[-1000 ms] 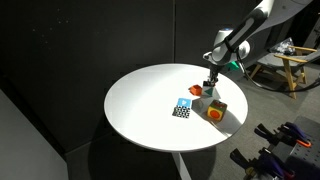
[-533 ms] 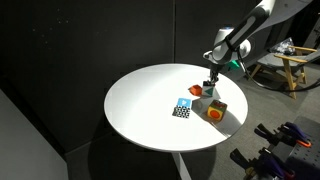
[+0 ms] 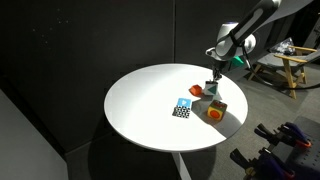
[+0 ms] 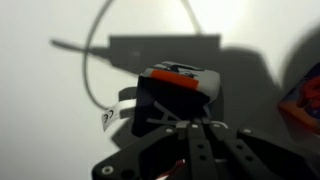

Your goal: Place the black and white toy on the orange and green toy

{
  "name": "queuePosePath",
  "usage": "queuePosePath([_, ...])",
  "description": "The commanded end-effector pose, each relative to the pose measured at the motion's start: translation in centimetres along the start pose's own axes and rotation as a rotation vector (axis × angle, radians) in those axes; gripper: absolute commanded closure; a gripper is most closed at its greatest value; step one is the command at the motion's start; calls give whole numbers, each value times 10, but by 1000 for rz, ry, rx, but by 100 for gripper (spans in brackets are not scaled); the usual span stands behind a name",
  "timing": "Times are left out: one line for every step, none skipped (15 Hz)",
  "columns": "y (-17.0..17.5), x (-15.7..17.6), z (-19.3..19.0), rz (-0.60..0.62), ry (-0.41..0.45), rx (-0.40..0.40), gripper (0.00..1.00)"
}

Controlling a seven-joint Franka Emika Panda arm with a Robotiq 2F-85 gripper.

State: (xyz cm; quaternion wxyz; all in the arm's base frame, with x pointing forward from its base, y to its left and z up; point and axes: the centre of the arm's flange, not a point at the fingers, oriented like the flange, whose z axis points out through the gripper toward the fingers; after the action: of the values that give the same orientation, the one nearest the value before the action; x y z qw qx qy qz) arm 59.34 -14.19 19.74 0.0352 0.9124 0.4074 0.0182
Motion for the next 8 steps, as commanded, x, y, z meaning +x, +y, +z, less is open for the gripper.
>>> queuePosePath([-16,-8,-25,2,-29,12,98])
queuePosePath([-20,-9,-27,-5,-33,24,98])
queuePosePath([-24,-10,-28,-9,-38,33,98])
queuePosePath([-28,-11,-29,-12,-42,42,98])
queuePosePath([-32,-12,-30,-18,-47,51,98])
queuePosePath([-36,-12,-30,-23,-50,61,98])
queuePosePath([-40,-13,-31,-30,-51,72,98])
queuePosePath([-44,-13,-30,-37,-54,83,98])
